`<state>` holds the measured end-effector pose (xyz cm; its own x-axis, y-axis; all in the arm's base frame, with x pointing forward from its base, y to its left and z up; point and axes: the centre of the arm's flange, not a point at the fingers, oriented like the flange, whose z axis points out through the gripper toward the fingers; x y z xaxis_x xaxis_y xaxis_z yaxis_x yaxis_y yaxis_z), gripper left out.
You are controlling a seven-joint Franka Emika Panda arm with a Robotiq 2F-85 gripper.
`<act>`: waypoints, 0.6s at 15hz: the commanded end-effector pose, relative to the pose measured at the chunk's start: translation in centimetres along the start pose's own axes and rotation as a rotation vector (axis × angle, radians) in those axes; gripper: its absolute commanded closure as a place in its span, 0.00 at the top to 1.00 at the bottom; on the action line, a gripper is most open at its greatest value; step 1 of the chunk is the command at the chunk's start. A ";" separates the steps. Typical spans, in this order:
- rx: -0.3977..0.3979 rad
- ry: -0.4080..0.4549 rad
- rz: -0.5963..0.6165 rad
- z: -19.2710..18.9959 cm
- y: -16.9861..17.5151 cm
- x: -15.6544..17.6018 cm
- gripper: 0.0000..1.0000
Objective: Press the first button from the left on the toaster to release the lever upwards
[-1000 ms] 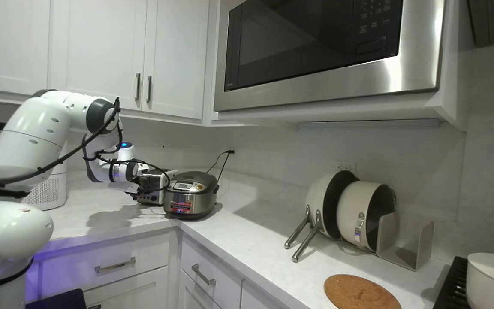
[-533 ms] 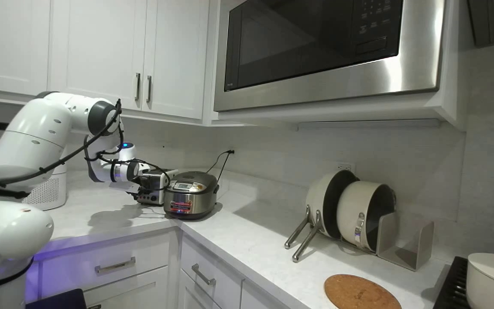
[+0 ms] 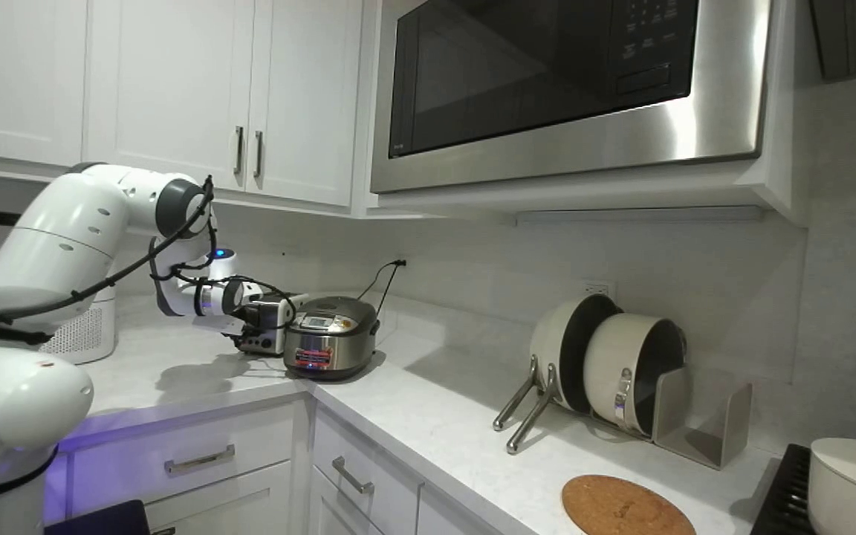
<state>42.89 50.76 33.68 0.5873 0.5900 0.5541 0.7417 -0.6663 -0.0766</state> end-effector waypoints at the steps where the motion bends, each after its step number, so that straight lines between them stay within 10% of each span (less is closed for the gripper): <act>1: -0.016 0.001 -0.003 0.6 1.0 1.5 0.00; 9: -0.031 0.000 -0.005 1.2 1.0 2.2 0.00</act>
<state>43.22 51.11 34.04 0.5865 0.5890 0.5559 0.7392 -0.6698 -0.0703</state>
